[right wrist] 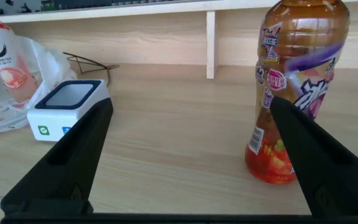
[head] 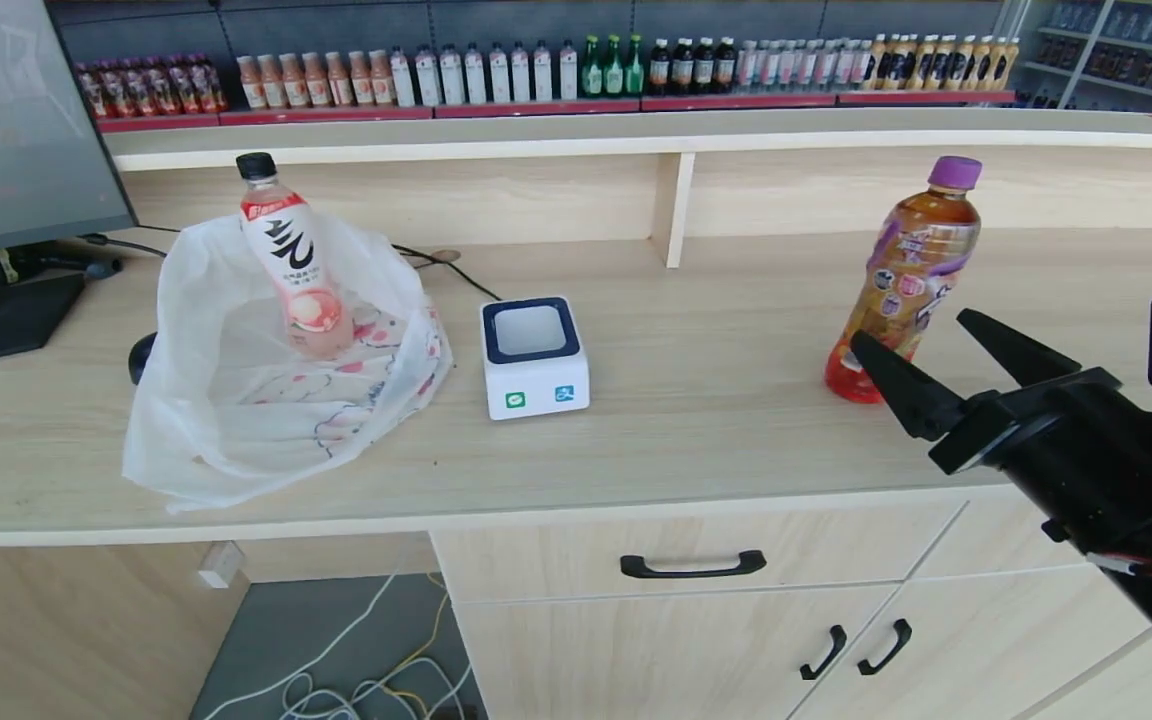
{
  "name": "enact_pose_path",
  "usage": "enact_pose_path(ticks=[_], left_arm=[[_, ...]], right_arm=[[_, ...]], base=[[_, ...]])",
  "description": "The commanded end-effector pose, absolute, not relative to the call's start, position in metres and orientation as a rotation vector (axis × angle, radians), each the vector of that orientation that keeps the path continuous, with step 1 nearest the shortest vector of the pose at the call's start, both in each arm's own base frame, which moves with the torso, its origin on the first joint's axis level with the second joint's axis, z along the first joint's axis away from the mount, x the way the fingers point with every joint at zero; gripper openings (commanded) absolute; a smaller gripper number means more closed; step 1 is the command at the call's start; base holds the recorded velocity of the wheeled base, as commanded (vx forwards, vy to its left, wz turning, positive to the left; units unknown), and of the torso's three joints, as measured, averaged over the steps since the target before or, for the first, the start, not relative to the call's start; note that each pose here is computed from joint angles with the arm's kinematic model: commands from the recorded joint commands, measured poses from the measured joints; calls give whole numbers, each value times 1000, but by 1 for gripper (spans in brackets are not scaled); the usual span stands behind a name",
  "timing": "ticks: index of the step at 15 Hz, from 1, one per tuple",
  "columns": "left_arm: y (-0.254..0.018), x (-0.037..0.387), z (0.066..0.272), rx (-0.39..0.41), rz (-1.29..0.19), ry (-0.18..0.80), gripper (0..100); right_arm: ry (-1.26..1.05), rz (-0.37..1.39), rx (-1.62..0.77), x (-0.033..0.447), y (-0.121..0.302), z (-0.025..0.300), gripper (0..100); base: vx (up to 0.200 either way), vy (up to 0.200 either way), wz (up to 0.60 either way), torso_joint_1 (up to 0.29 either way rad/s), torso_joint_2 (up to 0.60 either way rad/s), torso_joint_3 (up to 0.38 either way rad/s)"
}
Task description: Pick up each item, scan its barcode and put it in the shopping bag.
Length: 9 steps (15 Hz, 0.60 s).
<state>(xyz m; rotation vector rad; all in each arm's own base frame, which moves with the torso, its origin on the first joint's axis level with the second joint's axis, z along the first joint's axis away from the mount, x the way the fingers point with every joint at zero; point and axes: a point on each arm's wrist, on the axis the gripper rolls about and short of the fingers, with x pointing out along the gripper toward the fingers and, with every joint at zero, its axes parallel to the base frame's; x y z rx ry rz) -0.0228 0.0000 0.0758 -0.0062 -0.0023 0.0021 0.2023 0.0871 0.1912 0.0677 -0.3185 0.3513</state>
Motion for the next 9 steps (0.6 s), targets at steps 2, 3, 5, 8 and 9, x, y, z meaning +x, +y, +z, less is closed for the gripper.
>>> enact_pose_path(ticks=[2,3,5,8,9], left_arm=[[0,-23,76,-8,3,-3,100],[0,-23,76,-8,3,-3,100],[0,-23,76,-8,3,-3,100],[0,-23,76,-8,3,-3,100],[0,-23,76,-6,3,-3,100]], right_arm=[[-319,341,68,213,89,191,100],[-311,332,63,216,88,189,100],[-287,326,57,216,87,184,100],[-284,325,56,216,87,183,100],[-282,326,56,216,87,183,100]], base=[[0,-200,0,2,3,5],[0,-200,0,2,2,2],[0,-200,0,5,7,-5],[0,-200,0,2,1,2],[0,-200,0,-2,-2,2]])
